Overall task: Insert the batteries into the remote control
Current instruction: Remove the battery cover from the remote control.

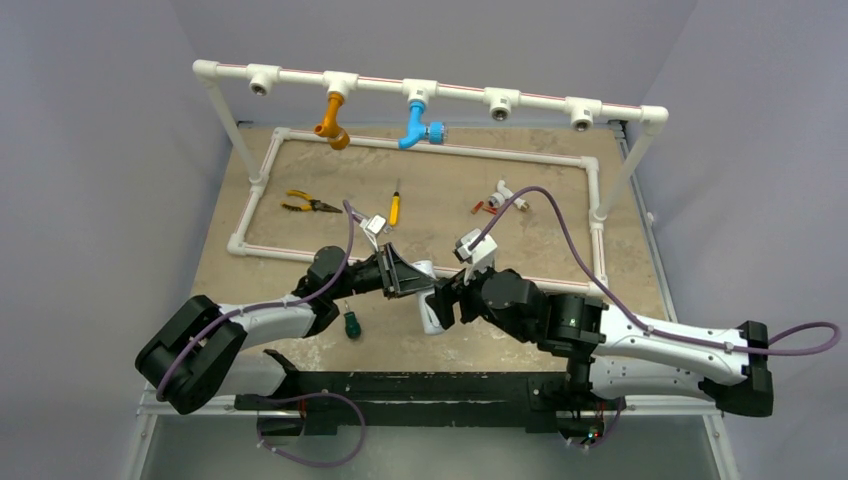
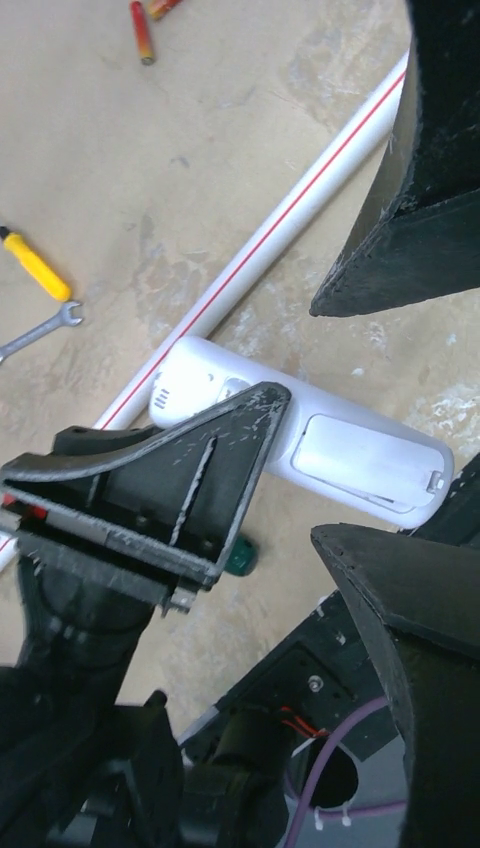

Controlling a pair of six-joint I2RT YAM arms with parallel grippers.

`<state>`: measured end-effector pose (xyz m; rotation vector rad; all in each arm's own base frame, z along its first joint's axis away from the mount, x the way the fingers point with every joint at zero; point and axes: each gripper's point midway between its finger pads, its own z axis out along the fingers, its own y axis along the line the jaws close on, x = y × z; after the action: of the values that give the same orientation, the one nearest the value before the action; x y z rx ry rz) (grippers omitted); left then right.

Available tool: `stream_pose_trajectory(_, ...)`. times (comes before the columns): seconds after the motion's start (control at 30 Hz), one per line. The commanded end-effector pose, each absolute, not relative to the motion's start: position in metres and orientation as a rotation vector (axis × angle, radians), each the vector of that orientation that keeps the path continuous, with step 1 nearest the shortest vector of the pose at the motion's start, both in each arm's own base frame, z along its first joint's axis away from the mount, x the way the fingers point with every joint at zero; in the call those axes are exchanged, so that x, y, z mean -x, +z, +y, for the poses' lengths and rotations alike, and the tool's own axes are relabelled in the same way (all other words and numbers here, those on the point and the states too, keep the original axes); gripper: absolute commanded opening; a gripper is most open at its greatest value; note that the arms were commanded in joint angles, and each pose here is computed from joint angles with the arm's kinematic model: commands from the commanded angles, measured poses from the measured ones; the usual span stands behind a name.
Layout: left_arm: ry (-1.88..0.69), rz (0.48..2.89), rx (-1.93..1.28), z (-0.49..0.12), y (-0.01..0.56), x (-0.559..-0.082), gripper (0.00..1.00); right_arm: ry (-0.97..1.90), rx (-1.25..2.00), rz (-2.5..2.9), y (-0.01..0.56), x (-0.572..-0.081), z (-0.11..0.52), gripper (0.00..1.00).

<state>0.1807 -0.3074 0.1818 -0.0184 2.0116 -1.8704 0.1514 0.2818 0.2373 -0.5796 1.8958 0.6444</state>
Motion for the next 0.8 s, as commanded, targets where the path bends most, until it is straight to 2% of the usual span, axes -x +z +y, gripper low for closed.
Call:
stream_pose_trajectory(0.0, -1.905, 1.912, -0.042, -0.314, 0.209, -0.186, 0.0, 0.674, 0.443, 1.952, 0.242, -0.153, 0.28, 0.74)
stream_pose_trajectory(0.5, -1.885, 1.912, -0.022, -0.311, 0.204, -0.186, 0.0, 0.627, 0.489, 2.028, 0.212, -0.133, 0.285, 0.63)
stream_pose_trajectory(0.77, -1.883, 1.92, -0.021, -0.31, 0.202, -0.185, 0.0, 0.563, 0.555, 2.065, 0.197, -0.132, 0.289, 0.62)
